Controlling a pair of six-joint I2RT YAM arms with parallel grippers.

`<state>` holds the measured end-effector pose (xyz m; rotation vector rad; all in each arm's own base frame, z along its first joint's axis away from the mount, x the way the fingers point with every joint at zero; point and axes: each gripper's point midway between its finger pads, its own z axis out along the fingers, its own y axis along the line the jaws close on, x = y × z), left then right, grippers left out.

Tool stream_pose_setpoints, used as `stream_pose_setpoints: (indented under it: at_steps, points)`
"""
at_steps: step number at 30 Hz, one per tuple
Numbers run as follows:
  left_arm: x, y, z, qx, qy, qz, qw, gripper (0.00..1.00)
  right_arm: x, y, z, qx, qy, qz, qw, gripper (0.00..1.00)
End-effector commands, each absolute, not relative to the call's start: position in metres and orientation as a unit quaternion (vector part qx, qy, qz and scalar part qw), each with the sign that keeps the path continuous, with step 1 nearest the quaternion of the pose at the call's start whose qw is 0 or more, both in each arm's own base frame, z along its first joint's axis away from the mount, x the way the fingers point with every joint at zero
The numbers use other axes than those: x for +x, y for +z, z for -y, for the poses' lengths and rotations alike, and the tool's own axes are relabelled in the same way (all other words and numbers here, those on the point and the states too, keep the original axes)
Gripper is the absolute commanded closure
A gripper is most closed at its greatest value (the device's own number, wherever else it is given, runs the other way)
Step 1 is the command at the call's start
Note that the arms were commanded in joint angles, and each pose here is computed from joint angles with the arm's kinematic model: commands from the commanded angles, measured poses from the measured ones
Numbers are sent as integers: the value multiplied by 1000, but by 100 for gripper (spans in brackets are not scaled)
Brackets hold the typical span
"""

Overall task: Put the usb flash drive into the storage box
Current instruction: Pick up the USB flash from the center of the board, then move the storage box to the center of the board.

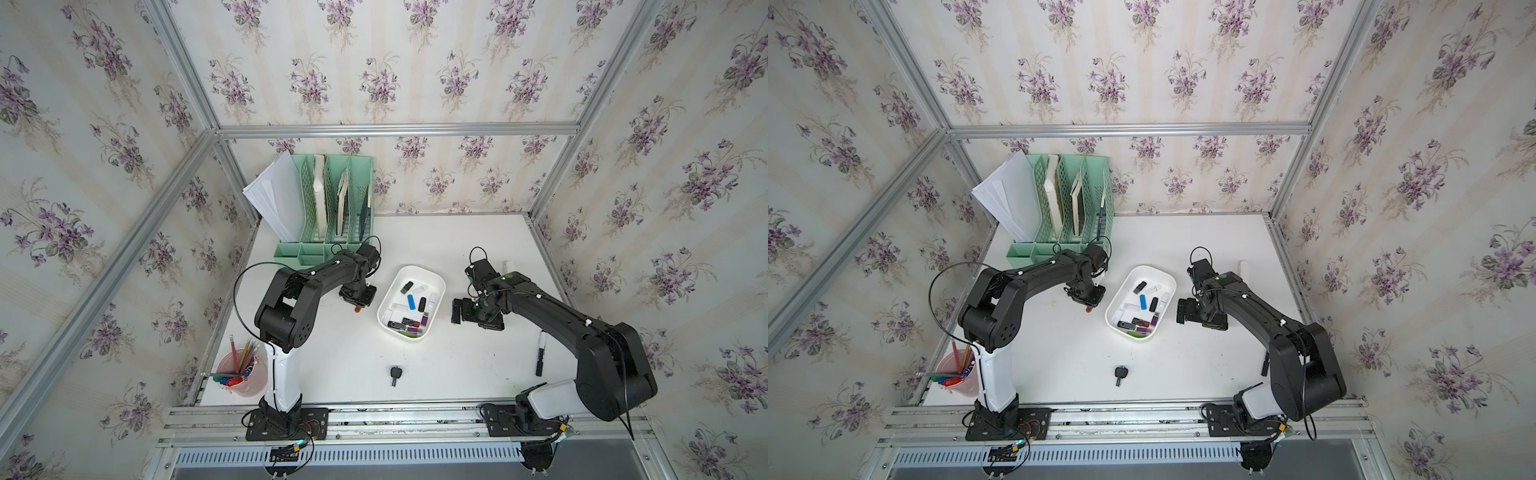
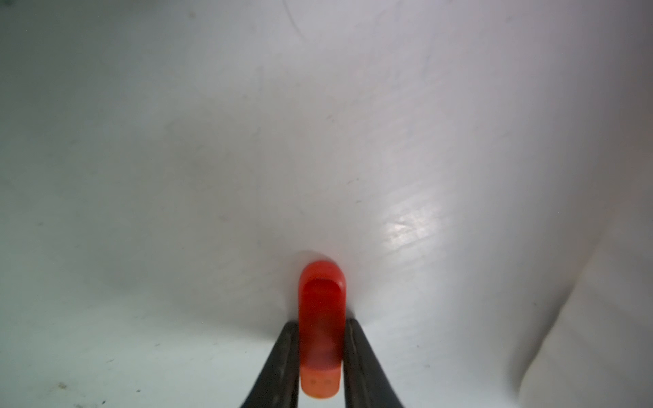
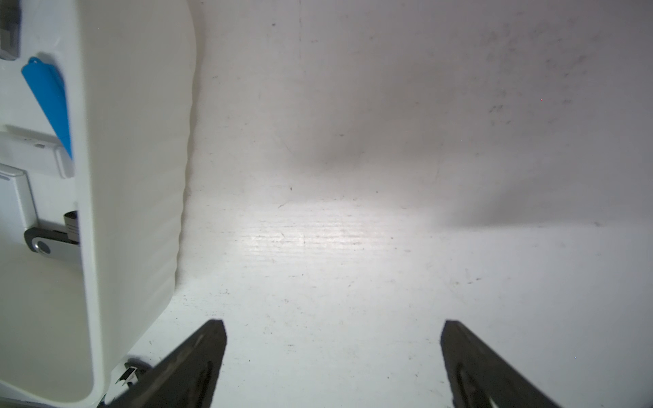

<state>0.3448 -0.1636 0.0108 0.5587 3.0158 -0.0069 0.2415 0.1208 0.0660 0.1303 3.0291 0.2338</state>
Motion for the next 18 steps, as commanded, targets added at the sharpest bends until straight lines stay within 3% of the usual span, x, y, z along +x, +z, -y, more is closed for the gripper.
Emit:
stream_pose_setpoints:
  at_steps: [1, 9, 18]
  points:
    - [328, 5, 152, 176, 15, -984, -1, 77, 241, 64, -120, 44, 76, -995, 47, 0]
    - [333, 27, 151, 175, 20, -984, 13, 78, 247, 58, -113, 58, 65, -995, 48, 0]
    - [344, 99, 160, 168, 2, -983, 69, 78, 289, 62, -88, 103, 61, -990, 74, 0]
